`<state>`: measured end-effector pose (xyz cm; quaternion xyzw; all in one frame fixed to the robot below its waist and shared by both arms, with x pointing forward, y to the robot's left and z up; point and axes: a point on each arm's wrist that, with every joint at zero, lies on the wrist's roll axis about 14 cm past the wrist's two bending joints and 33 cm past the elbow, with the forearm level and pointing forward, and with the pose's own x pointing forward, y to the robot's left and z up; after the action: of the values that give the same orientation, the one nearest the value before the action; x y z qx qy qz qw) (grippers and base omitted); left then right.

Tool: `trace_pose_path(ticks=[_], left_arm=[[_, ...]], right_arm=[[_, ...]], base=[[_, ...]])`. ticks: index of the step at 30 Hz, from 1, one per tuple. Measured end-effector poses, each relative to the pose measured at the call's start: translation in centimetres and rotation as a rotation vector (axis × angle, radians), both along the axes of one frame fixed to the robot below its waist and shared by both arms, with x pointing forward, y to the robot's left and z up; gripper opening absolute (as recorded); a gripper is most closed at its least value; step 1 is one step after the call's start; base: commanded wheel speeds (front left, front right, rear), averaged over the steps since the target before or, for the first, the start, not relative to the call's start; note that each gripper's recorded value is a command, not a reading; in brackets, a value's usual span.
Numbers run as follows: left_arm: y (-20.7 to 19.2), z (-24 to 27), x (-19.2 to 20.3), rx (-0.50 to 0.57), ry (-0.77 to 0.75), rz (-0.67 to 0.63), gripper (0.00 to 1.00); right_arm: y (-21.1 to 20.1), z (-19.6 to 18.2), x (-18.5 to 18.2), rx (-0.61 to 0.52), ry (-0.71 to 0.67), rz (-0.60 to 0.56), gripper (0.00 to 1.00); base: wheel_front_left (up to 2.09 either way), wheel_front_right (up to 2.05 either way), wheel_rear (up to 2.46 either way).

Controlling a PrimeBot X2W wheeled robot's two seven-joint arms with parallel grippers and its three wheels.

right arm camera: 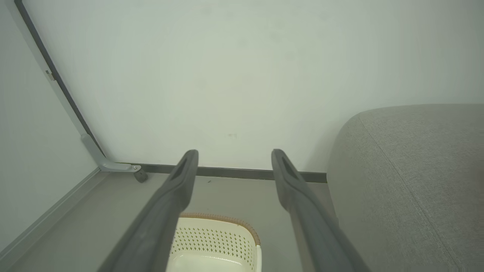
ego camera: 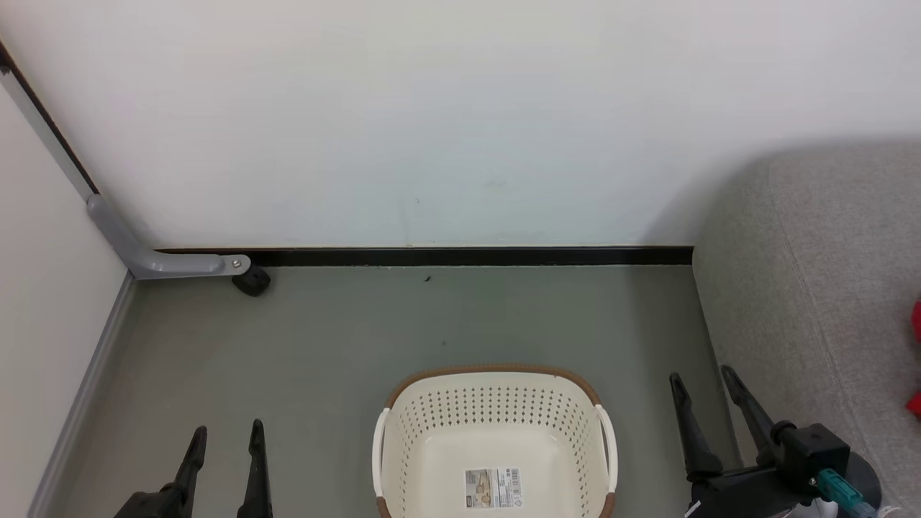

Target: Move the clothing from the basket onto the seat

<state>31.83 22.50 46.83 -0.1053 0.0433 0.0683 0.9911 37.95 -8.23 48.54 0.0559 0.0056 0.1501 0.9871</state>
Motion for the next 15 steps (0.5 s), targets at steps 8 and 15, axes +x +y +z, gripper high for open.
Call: trace_pose_path(ticks=[8, 15], left_arm=[[-0.8, -0.1, 0.7, 0.002, -0.002, -0.029, 0.00], [-1.9, -2.7, -0.4, -0.030, 0.079, -0.034, 0.00]], right_arm=[[-1.7, -0.4, -0.4, -0.001, 0.013, -0.056, 0.00], [-2.2, -3.8, -2.2, -0.021, 0.118, -0.068, 0.00]], base=[[0.00, 0.00, 0.00], [0.00, 0.00, 0.00]])
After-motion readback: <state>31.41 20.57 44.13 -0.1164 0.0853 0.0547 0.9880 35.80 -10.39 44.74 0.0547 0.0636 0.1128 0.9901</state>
